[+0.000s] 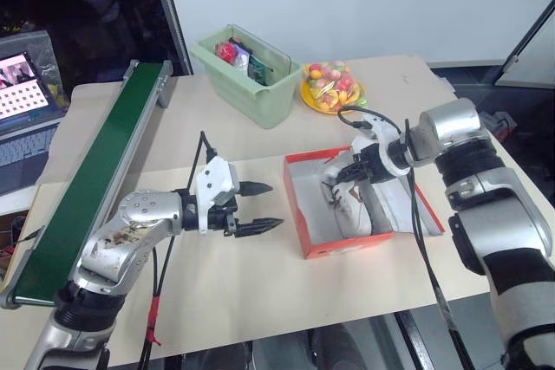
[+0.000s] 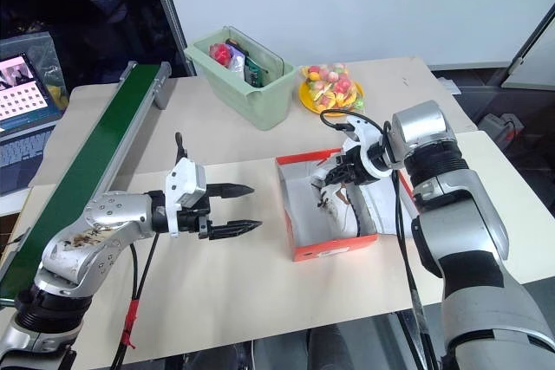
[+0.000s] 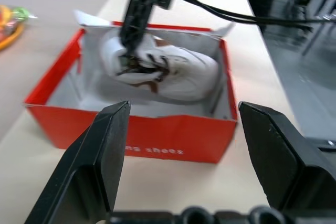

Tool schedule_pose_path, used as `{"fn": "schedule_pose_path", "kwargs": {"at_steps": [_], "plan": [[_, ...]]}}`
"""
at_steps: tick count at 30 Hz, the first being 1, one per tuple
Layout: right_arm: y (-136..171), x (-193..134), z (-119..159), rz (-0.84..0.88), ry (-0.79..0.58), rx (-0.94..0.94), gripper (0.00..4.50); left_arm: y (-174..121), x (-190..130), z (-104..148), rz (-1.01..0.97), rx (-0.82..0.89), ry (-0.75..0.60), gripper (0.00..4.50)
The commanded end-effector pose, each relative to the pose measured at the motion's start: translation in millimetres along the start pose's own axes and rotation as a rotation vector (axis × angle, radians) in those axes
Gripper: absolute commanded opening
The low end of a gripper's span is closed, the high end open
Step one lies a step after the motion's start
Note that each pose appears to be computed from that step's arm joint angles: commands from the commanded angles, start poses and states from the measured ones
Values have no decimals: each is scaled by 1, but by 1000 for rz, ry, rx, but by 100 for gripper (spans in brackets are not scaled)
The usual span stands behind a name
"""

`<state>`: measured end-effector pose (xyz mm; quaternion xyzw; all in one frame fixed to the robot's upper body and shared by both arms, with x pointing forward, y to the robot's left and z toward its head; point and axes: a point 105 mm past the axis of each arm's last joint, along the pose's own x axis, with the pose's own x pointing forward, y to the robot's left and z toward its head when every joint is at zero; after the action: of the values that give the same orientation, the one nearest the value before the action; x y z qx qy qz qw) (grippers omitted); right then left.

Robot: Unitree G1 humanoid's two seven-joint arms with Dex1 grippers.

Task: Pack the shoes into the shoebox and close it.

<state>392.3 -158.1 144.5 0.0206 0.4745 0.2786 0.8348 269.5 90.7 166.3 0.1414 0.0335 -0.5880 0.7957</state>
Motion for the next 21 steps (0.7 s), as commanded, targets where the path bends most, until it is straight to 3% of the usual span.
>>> {"fn": "schedule_pose_path", "kwargs": {"at_steps": [1, 4, 13, 21], "plan": [[1, -5, 12, 4, -48, -27, 139, -5, 0, 11, -22, 71, -17, 352], [-3, -1, 10, -5, -45, -27, 139, -3, 0, 12, -16, 77, -18, 352], [0, -2, 27, -33, -120, -78, 434, -3, 0, 11, -12, 81, -13, 357], [41, -36, 69, 11, -247, -183, 449, 2, -1, 11, -2, 89, -13, 357]]}}
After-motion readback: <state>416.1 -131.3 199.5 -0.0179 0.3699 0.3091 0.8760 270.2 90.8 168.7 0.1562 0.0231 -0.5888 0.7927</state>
